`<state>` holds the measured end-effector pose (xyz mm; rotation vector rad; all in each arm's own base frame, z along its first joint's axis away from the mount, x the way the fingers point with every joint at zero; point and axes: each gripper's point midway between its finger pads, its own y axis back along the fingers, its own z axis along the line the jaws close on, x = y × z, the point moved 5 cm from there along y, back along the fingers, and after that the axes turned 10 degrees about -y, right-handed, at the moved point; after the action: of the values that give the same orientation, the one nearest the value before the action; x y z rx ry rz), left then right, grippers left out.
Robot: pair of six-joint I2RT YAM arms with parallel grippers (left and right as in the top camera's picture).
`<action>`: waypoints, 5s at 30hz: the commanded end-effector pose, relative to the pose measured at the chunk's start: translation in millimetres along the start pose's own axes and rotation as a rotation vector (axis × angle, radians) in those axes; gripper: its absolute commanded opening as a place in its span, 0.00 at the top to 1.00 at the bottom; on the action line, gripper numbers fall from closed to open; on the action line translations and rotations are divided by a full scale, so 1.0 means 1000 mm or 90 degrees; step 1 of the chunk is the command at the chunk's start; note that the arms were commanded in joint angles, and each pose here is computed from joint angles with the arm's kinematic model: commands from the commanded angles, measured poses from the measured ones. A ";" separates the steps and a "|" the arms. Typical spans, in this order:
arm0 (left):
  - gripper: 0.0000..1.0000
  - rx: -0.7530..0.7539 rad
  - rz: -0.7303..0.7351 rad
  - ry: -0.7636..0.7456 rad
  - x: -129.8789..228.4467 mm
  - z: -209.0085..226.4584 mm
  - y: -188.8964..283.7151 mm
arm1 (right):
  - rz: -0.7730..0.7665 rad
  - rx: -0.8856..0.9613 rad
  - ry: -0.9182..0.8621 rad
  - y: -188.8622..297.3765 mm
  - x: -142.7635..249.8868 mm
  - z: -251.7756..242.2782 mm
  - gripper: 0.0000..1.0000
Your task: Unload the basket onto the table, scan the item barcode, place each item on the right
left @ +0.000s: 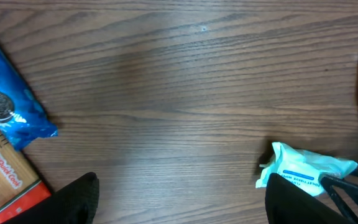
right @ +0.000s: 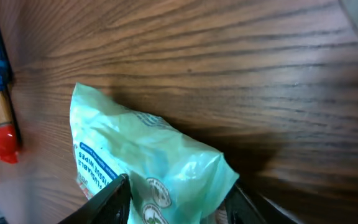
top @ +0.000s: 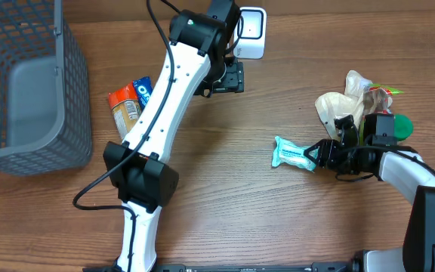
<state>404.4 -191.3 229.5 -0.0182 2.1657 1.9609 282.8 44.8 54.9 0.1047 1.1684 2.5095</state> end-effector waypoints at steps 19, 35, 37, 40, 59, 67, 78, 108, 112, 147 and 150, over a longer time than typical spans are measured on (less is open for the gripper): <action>0.22 0.003 0.016 -0.019 0.001 -0.004 -0.012 | 0.007 -0.035 0.053 -0.020 0.017 0.017 0.96; 0.18 -0.045 0.004 -0.014 -0.003 0.008 -0.011 | 0.021 0.066 0.003 0.005 -0.007 0.050 0.96; 0.17 -0.054 0.002 -0.010 -0.004 0.013 -0.011 | 0.009 0.113 0.027 0.011 -0.011 0.061 0.96; 0.14 -0.060 0.000 -0.002 -0.006 0.019 -0.011 | -0.020 0.196 0.082 0.021 -0.014 0.082 0.96; 0.06 -0.068 0.000 0.050 -0.013 0.055 -0.009 | -0.238 0.418 0.414 0.006 0.070 0.202 0.96; 0.05 -0.068 -0.004 0.052 -0.014 0.056 -0.009 | -0.215 0.409 0.445 -0.010 0.113 0.209 0.96; 0.08 -0.029 0.030 0.053 -0.005 0.049 -0.009 | -0.211 0.437 0.262 -0.003 0.083 0.181 0.96; 0.95 0.009 0.119 0.049 0.049 -0.019 -0.003 | 0.093 0.064 0.115 0.007 -0.030 0.107 0.69; 0.95 0.021 0.138 0.042 0.059 -0.026 -0.009 | 0.085 0.061 0.122 0.006 -0.033 0.108 0.68; 0.95 0.114 0.000 0.109 0.114 -0.055 -0.113 | 0.177 -0.033 0.227 -0.043 -0.032 0.083 0.45; 0.95 0.110 0.005 0.109 0.117 -0.053 -0.116 | 0.191 -0.037 0.219 -0.050 -0.029 0.078 0.48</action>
<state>300.9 -245.4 100.4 -0.1196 2.4410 1.8088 338.1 113.4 72.2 -0.1556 1.3455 2.8610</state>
